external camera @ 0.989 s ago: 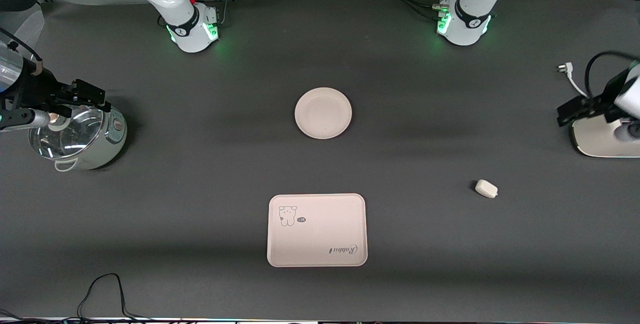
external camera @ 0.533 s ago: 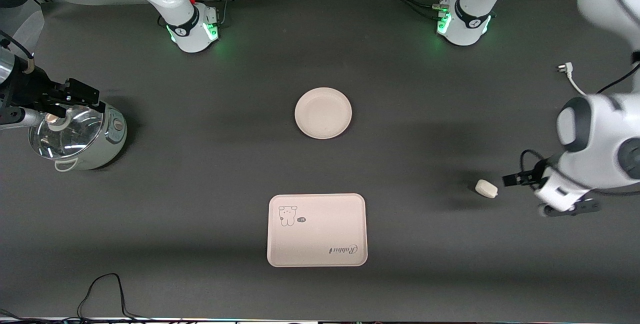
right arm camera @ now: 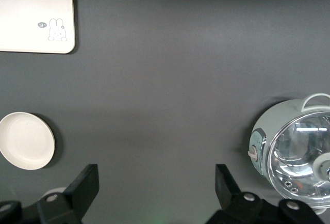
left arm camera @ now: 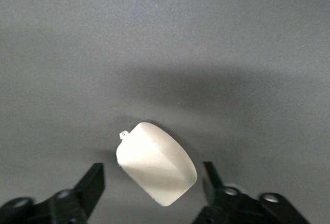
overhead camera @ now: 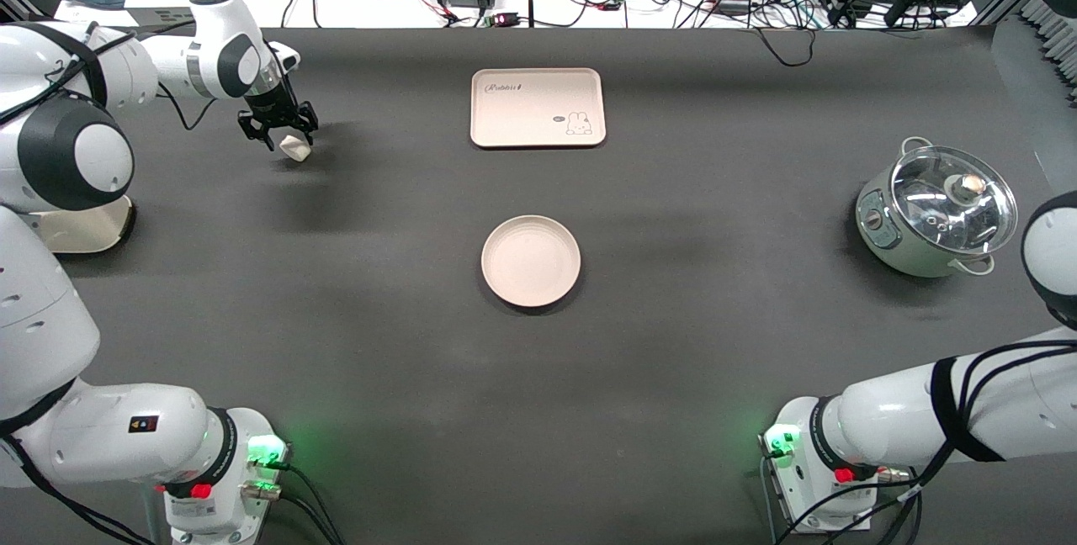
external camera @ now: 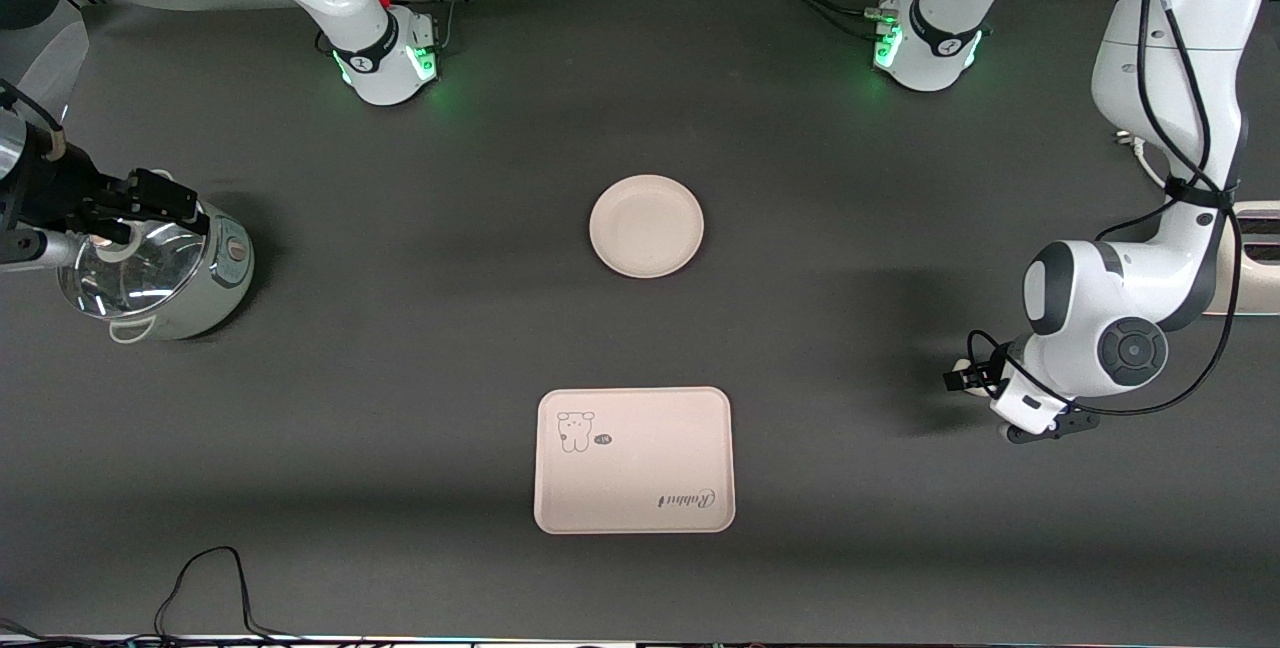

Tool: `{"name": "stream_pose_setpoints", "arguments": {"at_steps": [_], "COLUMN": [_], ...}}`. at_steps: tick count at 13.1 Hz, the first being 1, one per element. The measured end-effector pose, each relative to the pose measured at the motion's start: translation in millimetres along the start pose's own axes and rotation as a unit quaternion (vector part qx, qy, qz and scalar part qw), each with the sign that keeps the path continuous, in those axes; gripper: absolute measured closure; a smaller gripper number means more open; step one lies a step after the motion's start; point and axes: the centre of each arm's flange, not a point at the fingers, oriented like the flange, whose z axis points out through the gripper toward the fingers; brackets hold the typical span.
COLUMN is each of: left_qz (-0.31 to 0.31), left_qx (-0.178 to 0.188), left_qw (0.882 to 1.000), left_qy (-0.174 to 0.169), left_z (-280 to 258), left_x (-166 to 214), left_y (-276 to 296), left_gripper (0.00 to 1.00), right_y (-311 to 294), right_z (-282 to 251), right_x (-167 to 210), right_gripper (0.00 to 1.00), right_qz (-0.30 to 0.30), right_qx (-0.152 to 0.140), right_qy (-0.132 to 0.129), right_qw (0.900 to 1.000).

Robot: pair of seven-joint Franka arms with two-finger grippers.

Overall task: Place bun in plate and plate on tray
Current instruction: 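Grasp the white bun with the left gripper and lift it, then carry the bun over the white plate and lower it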

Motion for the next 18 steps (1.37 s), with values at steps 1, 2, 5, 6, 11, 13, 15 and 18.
{"name": "stream_pose_setpoints", "arguments": {"at_steps": [1, 2, 5, 6, 11, 13, 15, 18], "left_qz": [-0.001, -0.002, -0.009, -0.014, -0.08, -0.11, -0.136, -0.149], "left_qx": [0.001, 0.001, 0.0, 0.0, 0.01, 0.0, -0.011, -0.03], "left_qw": [1.0, 1.0, 1.0, 1.0, 0.996, 0.994, 0.99, 0.988], "left_qy": [-0.001, -0.001, 0.0, 0.0, -0.03, -0.029, -0.027, -0.031], "left_z": [1, 1, -3, -10, -113, -127, -109, -62], "left_x": [0, 0, 0, -1, -79, -140, -203, -286], "left_y": [-1, -2, -1, 2, 129, 222, 303, 390], "left_gripper": [0.39, 0.52, 0.83, 0.89, 0.93, 0.93, 0.93, 0.93], "right_y": [1, 2, 8, 10, 10, 10, 10, 9], "right_z": [-1, -4, -19, -21, -19, -17, -15, -12], "right_x": [2, 3, 2, 1, 2, 2, 2, 4], "right_gripper": [0.0, 0.0, 0.0, 0.0, 0.0, 0.05, 0.3, 0.65], "right_qz": [0.001, 0.002, 0.008, 0.01, 0.01, 0.01, 0.027, 0.052], "right_qx": [0.0, 0.0, -0.001, -0.001, -0.001, -0.001, -0.001, -0.001], "right_qy": [0.002, 0.005, 0.018, 0.018, 0.014, 0.012, 0.01, 0.008], "right_qw": [1.0, 1.0, 1.0, 1.0, 1.0, 1.0, 1.0, 0.999]}}
